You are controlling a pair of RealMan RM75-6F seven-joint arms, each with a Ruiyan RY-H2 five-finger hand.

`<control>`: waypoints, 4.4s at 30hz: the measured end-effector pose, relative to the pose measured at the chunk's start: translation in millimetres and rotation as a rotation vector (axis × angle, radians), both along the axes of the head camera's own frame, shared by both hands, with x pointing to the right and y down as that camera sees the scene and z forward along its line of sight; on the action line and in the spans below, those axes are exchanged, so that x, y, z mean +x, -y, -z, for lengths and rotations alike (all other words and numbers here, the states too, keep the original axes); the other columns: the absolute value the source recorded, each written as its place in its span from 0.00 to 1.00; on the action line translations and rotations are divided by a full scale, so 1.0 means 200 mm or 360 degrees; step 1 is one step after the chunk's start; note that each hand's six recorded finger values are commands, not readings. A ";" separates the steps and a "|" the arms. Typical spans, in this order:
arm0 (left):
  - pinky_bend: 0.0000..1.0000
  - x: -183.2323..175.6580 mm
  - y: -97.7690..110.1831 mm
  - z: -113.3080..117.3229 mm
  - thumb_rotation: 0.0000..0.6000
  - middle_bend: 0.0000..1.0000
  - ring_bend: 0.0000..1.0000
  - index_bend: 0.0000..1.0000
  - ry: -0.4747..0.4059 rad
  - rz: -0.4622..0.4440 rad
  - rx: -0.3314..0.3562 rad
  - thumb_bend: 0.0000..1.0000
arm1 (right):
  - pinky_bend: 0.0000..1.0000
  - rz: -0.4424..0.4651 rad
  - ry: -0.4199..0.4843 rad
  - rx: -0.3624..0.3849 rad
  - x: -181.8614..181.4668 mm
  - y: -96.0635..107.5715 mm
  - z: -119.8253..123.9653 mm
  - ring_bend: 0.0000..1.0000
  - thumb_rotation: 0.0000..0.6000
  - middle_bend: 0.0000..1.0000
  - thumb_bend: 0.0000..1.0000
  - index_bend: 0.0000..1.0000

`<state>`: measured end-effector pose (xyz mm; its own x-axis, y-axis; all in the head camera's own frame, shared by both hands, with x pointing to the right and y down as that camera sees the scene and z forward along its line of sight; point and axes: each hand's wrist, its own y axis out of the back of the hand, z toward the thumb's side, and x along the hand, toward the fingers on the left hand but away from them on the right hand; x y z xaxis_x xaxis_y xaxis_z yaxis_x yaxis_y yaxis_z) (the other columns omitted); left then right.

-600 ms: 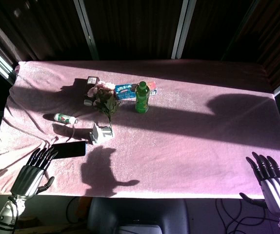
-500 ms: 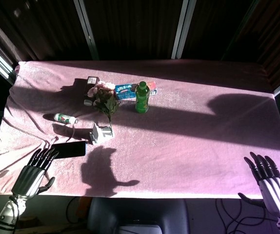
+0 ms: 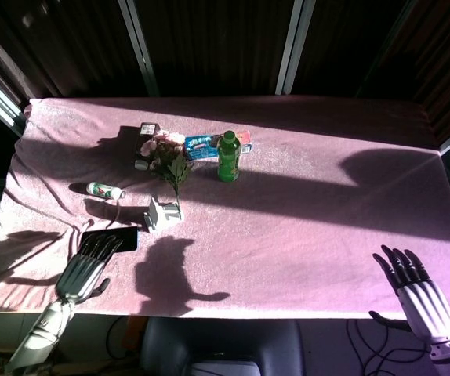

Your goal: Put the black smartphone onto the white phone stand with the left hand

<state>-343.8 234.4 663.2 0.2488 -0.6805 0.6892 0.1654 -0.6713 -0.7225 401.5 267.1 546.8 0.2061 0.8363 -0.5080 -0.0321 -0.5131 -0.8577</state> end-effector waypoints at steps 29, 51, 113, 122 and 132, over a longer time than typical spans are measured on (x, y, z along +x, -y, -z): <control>0.00 0.21 0.30 -0.30 1.00 0.19 0.01 0.09 0.0521 0.0176 -0.0284 0.31 | 0.00 0.0046 0.0036 -0.0038 -0.03 -0.01 -0.01 0.00 1.00 0.00 0.13 0.00; 0.02 0.18 0.38 -0.36 1.00 0.48 0.17 0.29 0.0576 0.0246 -0.0375 0.31 | 0.00 0.0043 0.0034 -0.0042 -0.02 0.00 -0.01 0.00 1.00 0.00 0.13 0.00; 0.24 0.12 0.55 0.17 1.00 1.00 0.77 0.91 -0.1359 0.1207 0.0018 0.40 | 0.00 0.0049 0.0022 -0.0055 -0.03 -0.01 -0.02 0.00 1.00 0.00 0.13 0.00; 0.20 0.36 0.60 0.03 1.00 1.00 0.77 0.91 -0.1436 0.1175 0.0149 0.40 | 0.00 0.0036 0.0035 -0.0048 -0.01 -0.01 -0.01 0.00 1.00 0.00 0.13 0.00; 0.18 0.37 0.64 -0.08 1.00 1.00 0.76 0.91 -0.1555 0.1148 0.0193 0.40 | 0.00 0.0031 0.0039 -0.0039 -0.01 -0.01 0.00 0.00 1.00 0.00 0.13 0.00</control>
